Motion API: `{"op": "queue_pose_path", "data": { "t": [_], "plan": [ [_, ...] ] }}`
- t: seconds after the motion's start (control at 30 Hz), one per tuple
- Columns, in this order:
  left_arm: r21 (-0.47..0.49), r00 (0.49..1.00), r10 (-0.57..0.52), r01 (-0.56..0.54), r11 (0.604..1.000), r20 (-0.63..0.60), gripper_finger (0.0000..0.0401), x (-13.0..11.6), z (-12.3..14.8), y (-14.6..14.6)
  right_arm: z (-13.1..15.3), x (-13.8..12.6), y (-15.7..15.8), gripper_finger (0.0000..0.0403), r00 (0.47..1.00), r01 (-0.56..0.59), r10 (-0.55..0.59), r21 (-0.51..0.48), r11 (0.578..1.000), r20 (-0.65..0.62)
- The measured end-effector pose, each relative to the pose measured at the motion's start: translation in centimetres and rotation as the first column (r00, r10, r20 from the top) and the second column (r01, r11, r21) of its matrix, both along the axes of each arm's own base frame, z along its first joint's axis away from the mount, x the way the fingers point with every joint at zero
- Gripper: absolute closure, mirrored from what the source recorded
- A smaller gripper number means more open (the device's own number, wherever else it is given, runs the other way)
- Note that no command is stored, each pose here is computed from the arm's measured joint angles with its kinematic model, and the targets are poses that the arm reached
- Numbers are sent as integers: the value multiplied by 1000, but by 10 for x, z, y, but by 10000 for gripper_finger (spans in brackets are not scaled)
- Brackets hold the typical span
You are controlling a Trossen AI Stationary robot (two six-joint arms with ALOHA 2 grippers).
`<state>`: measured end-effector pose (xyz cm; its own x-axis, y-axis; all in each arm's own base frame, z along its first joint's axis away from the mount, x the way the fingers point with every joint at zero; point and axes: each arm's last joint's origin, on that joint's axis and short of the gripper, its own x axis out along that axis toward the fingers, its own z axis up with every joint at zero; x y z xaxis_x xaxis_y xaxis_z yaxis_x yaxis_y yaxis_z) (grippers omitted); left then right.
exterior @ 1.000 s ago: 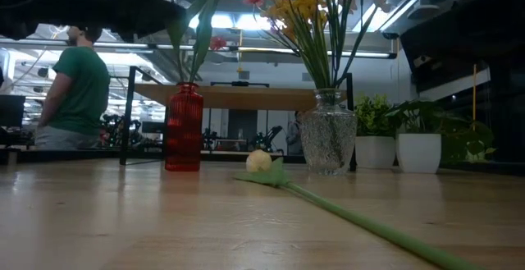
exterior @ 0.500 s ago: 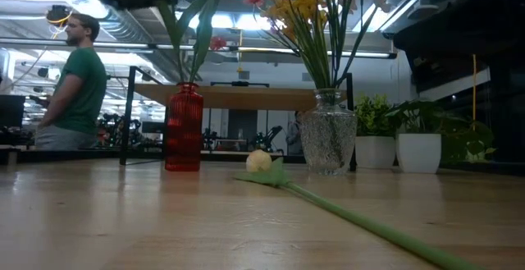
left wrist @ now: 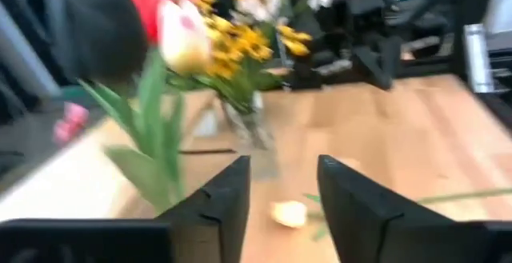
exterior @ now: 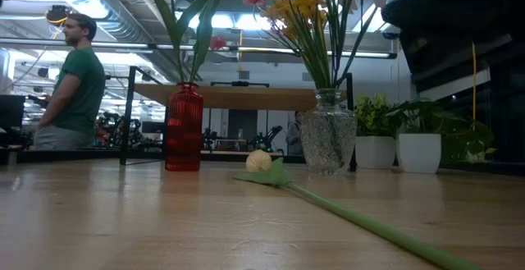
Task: Pick and place flowers into a vace then onto a shelf
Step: Put the yellow flower into the red flower vase
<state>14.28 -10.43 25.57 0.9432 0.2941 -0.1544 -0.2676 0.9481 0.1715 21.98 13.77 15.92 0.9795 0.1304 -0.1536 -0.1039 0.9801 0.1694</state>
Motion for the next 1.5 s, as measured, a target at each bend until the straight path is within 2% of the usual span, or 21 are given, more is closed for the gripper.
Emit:
{"op": "queue_pose_path", "data": {
  "t": [0.23,0.33,0.47,0.57,0.7,0.93,1.23,1.5],
  "plan": [
    [-78,993,-86,80,994,-76,359,-6,-19,-17,18,22,15,395,994,-15,2,-118,993,-109],
    [-101,982,-140,127,987,-126,393,-3,-27,-23,30,32,22,396,979,0,-21,-105,994,-204],
    [-136,973,-151,128,982,-175,398,4,-39,-29,44,43,29,399,940,137,-137,-24,990,-311],
    [-169,964,-167,133,977,-205,400,9,-49,-36,41,54,40,400,898,191,-192,-44,981,-396],
    [-138,960,-173,145,980,-222,399,16,-59,-44,38,79,60,401,853,208,-217,-72,976,-475],
    [-125,961,-188,165,978,-202,398,23,-64,-52,43,107,81,396,713,366,-324,-64,928,-622],
    [-140,959,-198,172,975,-203,398,22,-64,-53,31,122,93,386,683,381,-298,-23,924,-667],
    [-109,954,-209,190,976,-215,398,22,-64,-53,25,123,93,296,674,381,-289,-16,925,-680]
  ]
}}
